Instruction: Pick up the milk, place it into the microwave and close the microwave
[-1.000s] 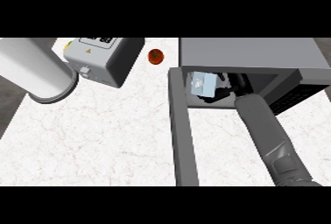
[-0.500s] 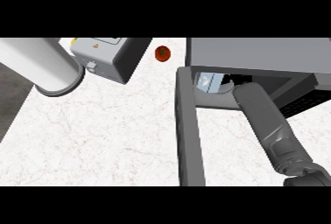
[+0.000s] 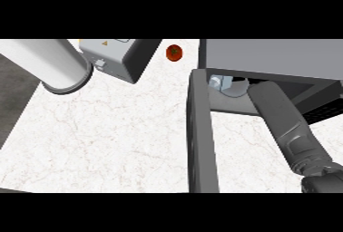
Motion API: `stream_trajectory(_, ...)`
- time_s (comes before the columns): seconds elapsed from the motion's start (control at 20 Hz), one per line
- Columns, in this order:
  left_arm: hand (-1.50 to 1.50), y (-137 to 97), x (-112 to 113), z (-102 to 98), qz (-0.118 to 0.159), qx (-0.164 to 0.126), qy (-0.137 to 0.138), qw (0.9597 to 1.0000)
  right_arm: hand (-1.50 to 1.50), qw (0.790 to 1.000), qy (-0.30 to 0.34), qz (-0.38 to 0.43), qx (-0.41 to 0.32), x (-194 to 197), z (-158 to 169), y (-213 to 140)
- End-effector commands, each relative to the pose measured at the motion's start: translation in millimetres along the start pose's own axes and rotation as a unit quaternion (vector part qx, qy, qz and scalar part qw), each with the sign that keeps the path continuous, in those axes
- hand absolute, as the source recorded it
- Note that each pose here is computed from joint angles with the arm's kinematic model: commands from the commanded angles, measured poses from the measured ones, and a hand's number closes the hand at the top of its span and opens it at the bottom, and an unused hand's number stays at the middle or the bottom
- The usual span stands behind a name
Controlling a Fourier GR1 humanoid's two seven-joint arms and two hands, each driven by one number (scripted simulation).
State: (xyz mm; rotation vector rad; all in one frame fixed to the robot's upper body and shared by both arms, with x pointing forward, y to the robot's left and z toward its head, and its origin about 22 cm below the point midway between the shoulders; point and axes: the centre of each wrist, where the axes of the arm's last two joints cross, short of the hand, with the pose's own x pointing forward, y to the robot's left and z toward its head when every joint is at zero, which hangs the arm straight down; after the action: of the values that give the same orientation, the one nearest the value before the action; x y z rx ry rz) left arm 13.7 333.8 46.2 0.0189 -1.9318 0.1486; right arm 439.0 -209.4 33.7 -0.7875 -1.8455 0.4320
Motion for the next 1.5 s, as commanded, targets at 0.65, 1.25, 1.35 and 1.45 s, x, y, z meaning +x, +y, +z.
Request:
stream_trajectory(0.65, -1.5, -14.4, -14.8, -18.2, 0.018, -0.055, 0.007, 0.9983, -1.5, 0.99, -0.02, -0.124, 0.07, -7.8, 14.9, 12.2)
stream_trajectory(1.25, -1.5, -64.2, -13.4, -23.2, 0.03, -0.093, 0.009, 0.9951, -1.5, 0.967, -0.019, -0.232, 0.1, -29.6, 36.9, 13.0)
stream_trajectory(1.35, -1.5, -70.7, -10.4, -26.9, 0.016, -0.104, 0.009, 0.9944, -1.5, 0.964, -0.021, -0.238, 0.119, -44.6, 66.6, 24.9)
stream_trajectory(1.45, -1.5, -87.8, -12.6, -42.7, 0.02, -0.11, 0.012, 0.9936, -1.5, 0.96, -0.02, -0.255, 0.117, -39.8, 62.7, 26.3)
